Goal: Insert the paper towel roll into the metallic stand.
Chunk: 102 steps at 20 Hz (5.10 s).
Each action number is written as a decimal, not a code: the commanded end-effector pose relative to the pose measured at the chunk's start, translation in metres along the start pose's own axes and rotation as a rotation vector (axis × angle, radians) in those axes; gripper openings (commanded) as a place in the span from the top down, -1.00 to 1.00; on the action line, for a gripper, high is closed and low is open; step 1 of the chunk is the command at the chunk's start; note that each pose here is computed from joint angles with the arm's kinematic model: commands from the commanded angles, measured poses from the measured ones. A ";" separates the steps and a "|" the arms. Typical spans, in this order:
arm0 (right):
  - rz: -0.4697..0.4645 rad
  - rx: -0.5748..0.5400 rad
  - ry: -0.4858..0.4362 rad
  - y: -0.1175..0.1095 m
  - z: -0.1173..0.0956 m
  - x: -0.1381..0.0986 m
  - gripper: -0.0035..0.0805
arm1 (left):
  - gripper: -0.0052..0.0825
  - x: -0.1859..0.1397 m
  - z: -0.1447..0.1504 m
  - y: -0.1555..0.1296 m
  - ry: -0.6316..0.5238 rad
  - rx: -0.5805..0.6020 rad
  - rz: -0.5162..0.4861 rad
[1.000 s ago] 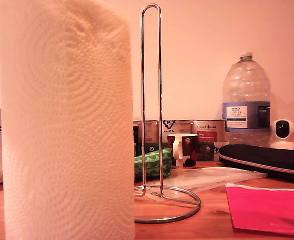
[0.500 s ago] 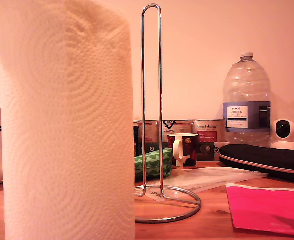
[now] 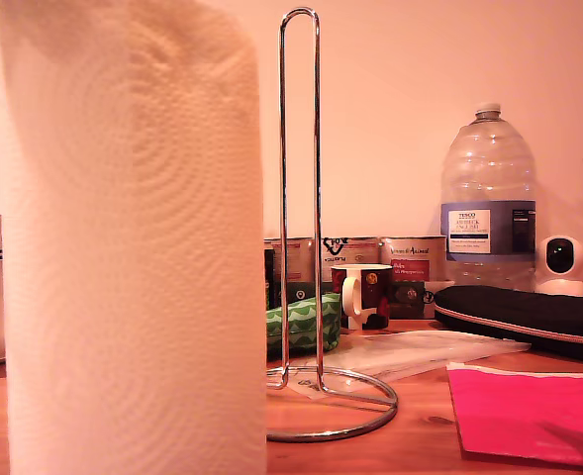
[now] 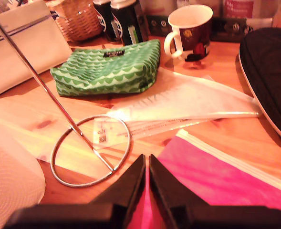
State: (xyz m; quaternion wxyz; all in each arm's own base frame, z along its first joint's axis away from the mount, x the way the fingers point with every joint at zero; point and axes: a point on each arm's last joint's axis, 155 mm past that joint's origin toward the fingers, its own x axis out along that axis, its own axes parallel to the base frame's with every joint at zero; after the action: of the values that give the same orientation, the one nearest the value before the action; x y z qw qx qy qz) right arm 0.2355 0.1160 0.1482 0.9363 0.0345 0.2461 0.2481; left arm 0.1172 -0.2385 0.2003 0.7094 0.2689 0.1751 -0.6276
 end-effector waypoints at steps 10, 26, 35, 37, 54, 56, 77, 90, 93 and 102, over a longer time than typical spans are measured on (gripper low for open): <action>0.007 0.002 0.012 0.001 -0.004 0.003 0.94 | -0.10 0.006 0.013 0.007 0.025 0.100 0.071; 0.007 0.002 0.012 0.001 -0.004 0.003 0.94 | -0.10 -0.014 0.004 0.005 0.387 0.071 0.013; 0.007 0.002 0.012 0.001 -0.004 0.003 0.94 | -0.18 0.011 -0.009 0.002 0.496 0.103 -0.027; 0.007 0.002 0.012 0.001 -0.004 0.003 0.94 | -0.18 0.014 -0.011 0.002 0.507 0.101 -0.033; 0.415 -0.267 -0.083 0.103 0.013 0.013 0.49 | 0.93 0.023 -0.034 -0.005 0.619 0.072 -0.089; 0.416 -0.289 -0.075 0.104 0.010 0.026 0.41 | 0.93 0.023 -0.033 -0.004 0.618 0.072 -0.087; 0.431 -0.321 -0.103 0.102 -0.036 0.152 0.06 | 0.93 0.023 -0.034 0.000 0.625 0.055 -0.055; 0.458 -0.345 -0.107 0.114 -0.043 0.192 0.09 | 0.93 0.025 -0.030 0.003 0.607 0.033 -0.039; 0.455 -0.354 -0.082 0.112 -0.052 0.196 0.20 | 0.93 0.025 -0.030 0.002 0.610 0.032 -0.040; 0.450 -0.380 -0.082 0.112 -0.053 0.197 0.95 | 0.93 0.026 -0.029 0.003 0.605 0.033 -0.037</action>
State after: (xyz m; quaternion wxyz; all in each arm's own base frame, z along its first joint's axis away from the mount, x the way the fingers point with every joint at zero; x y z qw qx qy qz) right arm 0.3102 0.3054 0.0387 0.8576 -0.0748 0.1407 0.4890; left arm 0.1245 -0.2384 0.1660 0.6093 0.4502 0.3706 -0.5373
